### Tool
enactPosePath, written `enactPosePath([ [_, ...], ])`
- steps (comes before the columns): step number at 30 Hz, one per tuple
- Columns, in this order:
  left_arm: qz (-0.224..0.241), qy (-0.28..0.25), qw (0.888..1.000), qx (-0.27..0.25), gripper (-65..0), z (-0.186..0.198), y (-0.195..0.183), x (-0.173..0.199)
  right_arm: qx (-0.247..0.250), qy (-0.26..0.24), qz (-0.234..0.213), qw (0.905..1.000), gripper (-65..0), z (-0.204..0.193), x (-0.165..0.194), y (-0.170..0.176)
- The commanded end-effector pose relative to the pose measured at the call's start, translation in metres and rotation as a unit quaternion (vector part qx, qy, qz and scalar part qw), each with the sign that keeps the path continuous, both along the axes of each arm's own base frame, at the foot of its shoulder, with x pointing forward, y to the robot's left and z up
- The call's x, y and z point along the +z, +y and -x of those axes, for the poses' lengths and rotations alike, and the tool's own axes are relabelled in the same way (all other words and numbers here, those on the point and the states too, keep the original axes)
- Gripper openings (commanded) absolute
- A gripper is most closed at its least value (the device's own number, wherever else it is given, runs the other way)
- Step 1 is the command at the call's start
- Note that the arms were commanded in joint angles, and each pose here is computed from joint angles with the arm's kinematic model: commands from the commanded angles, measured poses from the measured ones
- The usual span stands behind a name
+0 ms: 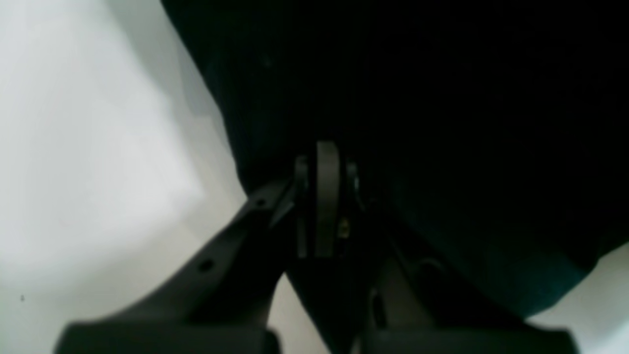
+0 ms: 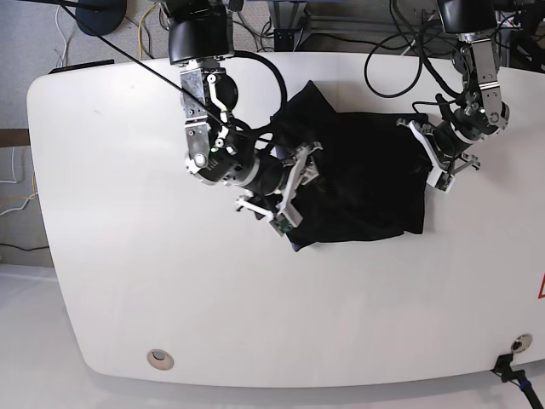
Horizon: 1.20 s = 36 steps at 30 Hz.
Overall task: Fold the T-shirt properly
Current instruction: 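Press and tuck the folded bundle edges with both grippers to square it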
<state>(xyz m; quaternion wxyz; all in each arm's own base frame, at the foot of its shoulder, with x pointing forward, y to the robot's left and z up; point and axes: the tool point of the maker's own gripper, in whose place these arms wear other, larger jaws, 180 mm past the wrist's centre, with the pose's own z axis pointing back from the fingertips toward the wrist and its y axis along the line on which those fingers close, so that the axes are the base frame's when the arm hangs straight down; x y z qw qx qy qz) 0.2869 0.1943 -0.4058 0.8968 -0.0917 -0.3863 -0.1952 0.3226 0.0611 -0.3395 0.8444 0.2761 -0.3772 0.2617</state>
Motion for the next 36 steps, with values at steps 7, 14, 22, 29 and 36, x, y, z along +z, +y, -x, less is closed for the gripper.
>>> enactPosePath([
  [7, 0.0, -0.087, 0.996, -0.013, -65.0, -0.03, -0.01, 0.054, 0.033, 0.006, -0.082, 0.9961, -24.9, 0.003, 0.024, 0.076],
  [14, -0.045, -0.2, 0.979, -0.005, -65.0, -0.057, 0.009, 0.136, 0.027, 0.012, -0.128, 0.9914, -24.9, -0.011, 0.044, 0.083],
  [22, -0.038, -0.241, 0.968, 0.061, -65.0, -0.064, 0.041, 0.164, 0.027, -0.023, -0.13, 0.9909, -24.9, -0.035, 0.069, 0.076],
  [29, -0.024, -0.152, 0.988, -0.017, -65.0, -0.019, -0.013, 0.102, -0.022, -0.039, -0.109, 0.993, -29.4, -0.085, 0.073, 0.034],
  [36, 0.019, -0.087, 0.995, -0.04, -65.0, 0.022, -0.056, 0.06, -0.045, -0.012, -0.127, 0.9908, -65.0, -0.092, 0.044, 0.038],
])
